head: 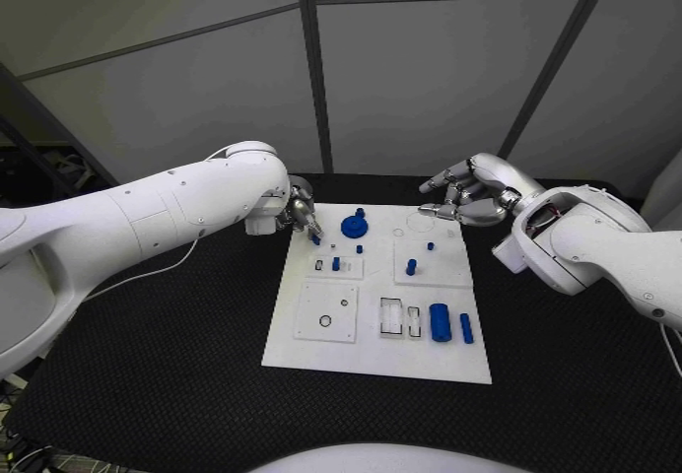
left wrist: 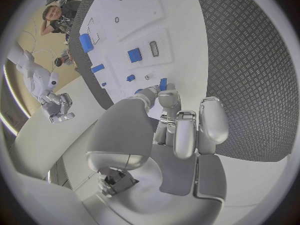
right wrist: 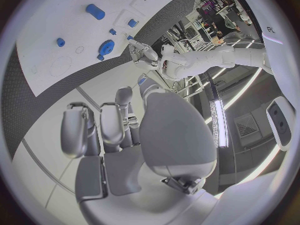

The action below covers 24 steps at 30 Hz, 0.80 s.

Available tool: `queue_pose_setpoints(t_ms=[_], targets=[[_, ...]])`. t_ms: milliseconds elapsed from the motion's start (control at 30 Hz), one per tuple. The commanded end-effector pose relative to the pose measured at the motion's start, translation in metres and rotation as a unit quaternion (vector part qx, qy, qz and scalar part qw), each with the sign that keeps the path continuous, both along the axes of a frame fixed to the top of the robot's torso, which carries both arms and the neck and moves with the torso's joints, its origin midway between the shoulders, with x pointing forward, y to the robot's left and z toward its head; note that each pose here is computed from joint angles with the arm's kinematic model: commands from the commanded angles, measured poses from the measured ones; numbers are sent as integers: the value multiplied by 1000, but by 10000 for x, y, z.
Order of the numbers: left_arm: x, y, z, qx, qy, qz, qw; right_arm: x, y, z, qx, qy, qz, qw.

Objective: Assemble the parts on the task board

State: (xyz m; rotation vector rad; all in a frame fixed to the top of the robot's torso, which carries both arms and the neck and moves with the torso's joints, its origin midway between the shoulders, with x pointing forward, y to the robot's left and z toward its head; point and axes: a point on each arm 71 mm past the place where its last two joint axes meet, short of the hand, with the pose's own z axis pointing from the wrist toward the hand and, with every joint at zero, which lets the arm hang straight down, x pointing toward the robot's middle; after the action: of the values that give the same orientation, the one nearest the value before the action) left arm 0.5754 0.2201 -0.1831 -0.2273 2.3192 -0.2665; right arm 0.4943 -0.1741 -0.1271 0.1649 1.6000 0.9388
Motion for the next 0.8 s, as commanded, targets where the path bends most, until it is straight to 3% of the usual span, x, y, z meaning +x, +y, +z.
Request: queue_pose_setpoints(t_ms=[33,533,800], targets=[[-19,-16,50,-16,-26,3,1000,-5,2,21,2,-5,2,1000],[-340,94,144,-45,-32,5,998,-4,-32,23,1,-6,-2,1000],[-489,92,97,-60,-51,16,997,-2,-36,22,1,-6,-3,1000]])
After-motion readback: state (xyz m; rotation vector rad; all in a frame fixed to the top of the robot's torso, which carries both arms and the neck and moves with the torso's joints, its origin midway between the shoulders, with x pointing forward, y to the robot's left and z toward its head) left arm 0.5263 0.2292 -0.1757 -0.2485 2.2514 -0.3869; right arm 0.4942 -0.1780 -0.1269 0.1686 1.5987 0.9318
